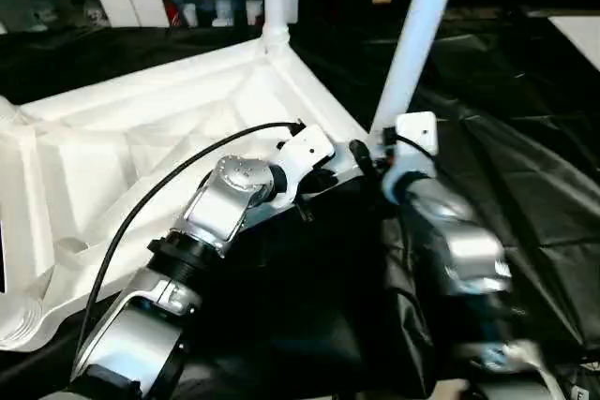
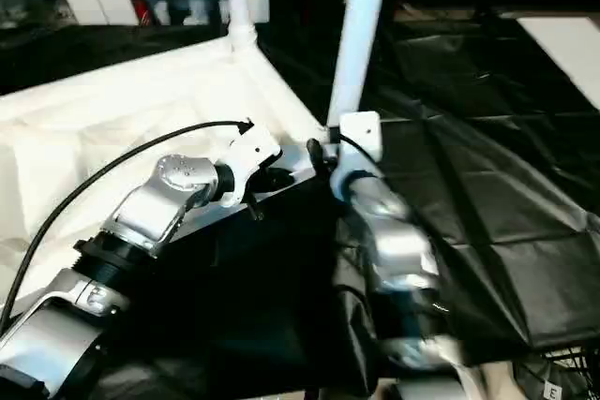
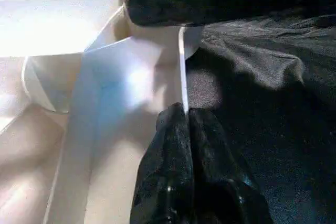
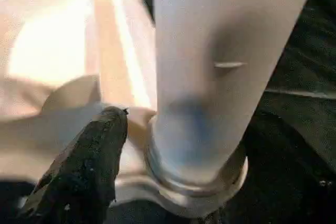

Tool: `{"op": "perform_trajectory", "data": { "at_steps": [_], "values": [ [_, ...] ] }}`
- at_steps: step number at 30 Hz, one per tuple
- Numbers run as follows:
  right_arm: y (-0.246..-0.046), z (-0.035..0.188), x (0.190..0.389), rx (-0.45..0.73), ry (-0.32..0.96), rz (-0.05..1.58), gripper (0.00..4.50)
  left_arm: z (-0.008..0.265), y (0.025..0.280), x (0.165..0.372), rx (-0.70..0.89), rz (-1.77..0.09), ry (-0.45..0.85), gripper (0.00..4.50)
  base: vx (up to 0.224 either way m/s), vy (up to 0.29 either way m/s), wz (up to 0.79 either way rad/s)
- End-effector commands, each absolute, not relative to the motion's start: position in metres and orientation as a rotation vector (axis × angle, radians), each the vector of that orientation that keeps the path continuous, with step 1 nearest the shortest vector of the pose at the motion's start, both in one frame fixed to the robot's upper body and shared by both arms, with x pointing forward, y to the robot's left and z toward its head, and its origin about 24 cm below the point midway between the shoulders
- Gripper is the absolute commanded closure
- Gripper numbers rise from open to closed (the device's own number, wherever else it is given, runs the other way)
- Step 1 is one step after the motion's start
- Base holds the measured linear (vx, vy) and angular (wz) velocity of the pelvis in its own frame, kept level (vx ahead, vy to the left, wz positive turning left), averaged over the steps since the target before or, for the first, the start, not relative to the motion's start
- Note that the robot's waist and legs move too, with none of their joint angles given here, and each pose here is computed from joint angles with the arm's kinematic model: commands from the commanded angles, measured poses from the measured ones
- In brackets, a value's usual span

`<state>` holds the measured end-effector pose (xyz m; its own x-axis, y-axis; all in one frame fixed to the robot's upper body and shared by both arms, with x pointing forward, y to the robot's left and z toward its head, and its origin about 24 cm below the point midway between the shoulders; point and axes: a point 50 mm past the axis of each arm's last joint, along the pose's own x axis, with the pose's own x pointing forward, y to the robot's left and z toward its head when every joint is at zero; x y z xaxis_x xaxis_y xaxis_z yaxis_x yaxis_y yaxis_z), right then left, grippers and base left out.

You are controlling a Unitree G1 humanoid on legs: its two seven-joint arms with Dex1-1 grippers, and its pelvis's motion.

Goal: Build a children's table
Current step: Rotate leg to tighten

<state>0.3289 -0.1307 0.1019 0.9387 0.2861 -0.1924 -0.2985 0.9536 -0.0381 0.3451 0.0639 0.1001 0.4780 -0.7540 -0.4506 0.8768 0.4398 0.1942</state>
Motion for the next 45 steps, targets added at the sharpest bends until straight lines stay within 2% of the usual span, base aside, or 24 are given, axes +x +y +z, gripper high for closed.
{"op": "perform_trajectory", "data": {
  "at_steps": [1,2,5,6,8,10,13,17,27,29,33,35,38,45],
  "values": [
    [-0.139,0.108,0.312,-0.079,0.243,0.527,0.56,0.081,0.071,0.335,0.450,-1.093,0.405,4.50,0.000,0.000,0.00],
    [-0.139,0.108,0.312,-0.079,0.243,0.527,0.56,0.081,0.071,0.335,0.450,-1.093,0.405,4.50,0.057,-0.023,0.09],
    [-0.152,0.116,0.298,-0.123,0.256,0.704,0.21,0.085,0.075,0.331,0.463,-1.149,0.378,4.50,0.070,-0.045,0.12],
    [-0.152,0.116,0.298,-0.123,0.256,0.704,0.21,0.085,0.075,0.331,0.463,-1.149,0.378,4.50,0.064,-0.055,0.10],
    [-0.162,0.122,0.289,-0.222,0.226,0.816,0.21,0.087,0.080,0.328,0.473,-1.187,0.366,4.50,0.064,-0.057,0.10],
    [-0.178,0.126,0.283,-0.314,0.233,0.885,0.21,0.093,0.084,0.317,0.478,-1.305,0.343,4.50,0.064,-0.054,0.04],
    [-0.185,0.130,0.282,-0.338,0.244,0.919,0.21,0.097,0.088,0.308,0.487,-1.376,0.335,4.50,0.065,-0.041,0.00],
    [-0.186,0.130,0.277,-0.366,0.280,0.998,0.21,0.100,0.095,0.297,0.489,-1.441,0.345,4.50,0.000,0.000,0.00],
    [-0.184,0.123,0.281,-0.343,0.293,1.040,0.21,0.099,0.102,0.292,0.488,-1.444,0.356,4.50,0.000,0.000,0.00],
    [-0.183,0.121,0.281,-0.336,0.300,1.050,0.54,0.099,0.103,0.292,0.486,-1.444,0.358,4.50,0.000,0.000,0.00],
    [-0.185,0.116,0.279,-0.343,0.323,1.074,0.63,0.100,0.103,0.292,0.488,-1.440,0.359,4.50,0.000,0.000,0.00],
    [-0.185,0.114,0.278,-0.345,0.333,1.080,0.91,0.100,0.103,0.292,0.487,-1.439,0.360,4.50,0.000,0.000,0.00],
    [-0.186,0.112,0.278,-0.344,0.339,1.078,1.00,0.100,0.104,0.292,0.488,-1.439,0.362,4.50,0.000,0.000,0.00],
    [-0.184,0.106,0.279,-0.307,0.348,1.060,1.65,0.099,0.104,0.292,0.486,-1.435,0.365,4.50,0.000,0.000,0.00]
  ]
}}
